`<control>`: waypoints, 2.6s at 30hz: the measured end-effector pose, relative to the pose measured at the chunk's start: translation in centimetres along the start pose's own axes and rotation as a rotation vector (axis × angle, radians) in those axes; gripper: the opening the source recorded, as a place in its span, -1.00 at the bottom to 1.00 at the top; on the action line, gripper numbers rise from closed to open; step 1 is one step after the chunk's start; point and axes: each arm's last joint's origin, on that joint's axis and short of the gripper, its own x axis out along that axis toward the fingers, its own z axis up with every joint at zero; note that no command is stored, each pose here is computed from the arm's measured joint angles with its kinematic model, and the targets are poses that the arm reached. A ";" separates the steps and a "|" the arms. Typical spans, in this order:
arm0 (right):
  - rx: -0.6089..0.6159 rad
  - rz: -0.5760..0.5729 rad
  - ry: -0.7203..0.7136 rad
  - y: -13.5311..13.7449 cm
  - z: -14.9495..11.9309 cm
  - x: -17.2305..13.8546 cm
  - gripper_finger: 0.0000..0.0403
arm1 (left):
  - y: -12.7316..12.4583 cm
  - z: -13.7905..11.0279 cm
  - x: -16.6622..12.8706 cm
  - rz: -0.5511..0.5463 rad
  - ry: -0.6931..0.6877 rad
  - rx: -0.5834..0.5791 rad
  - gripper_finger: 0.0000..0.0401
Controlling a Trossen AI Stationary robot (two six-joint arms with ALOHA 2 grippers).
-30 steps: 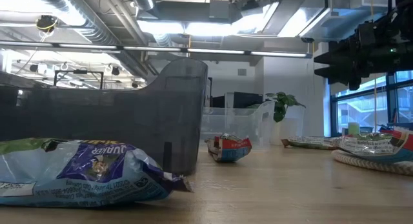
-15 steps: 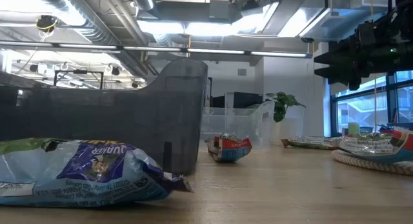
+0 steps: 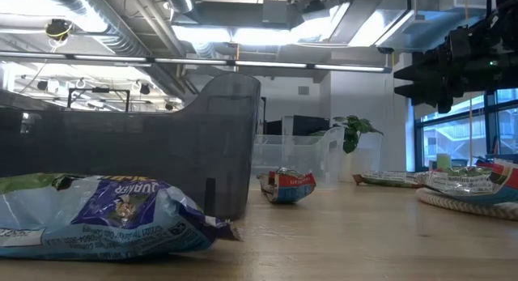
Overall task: Pick and place Granola Bars by type
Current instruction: Put the yellow granola bar into the gray bin
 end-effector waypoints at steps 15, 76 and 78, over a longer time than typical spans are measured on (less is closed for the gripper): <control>0.003 0.000 0.001 0.0 0.0 0.0 0.25 | 0.9 3.2 -3.3 -0.092 -0.167 -0.033 -0.62; 0.000 0.011 0.064 0.0 -0.5 0.3 0.25 | 3.5 30.0 -1.2 0.080 -0.209 0.729 -0.66; 0.000 0.011 0.064 0.0 -0.5 0.3 0.25 | 3.5 30.0 -1.2 0.081 -0.214 0.734 -0.64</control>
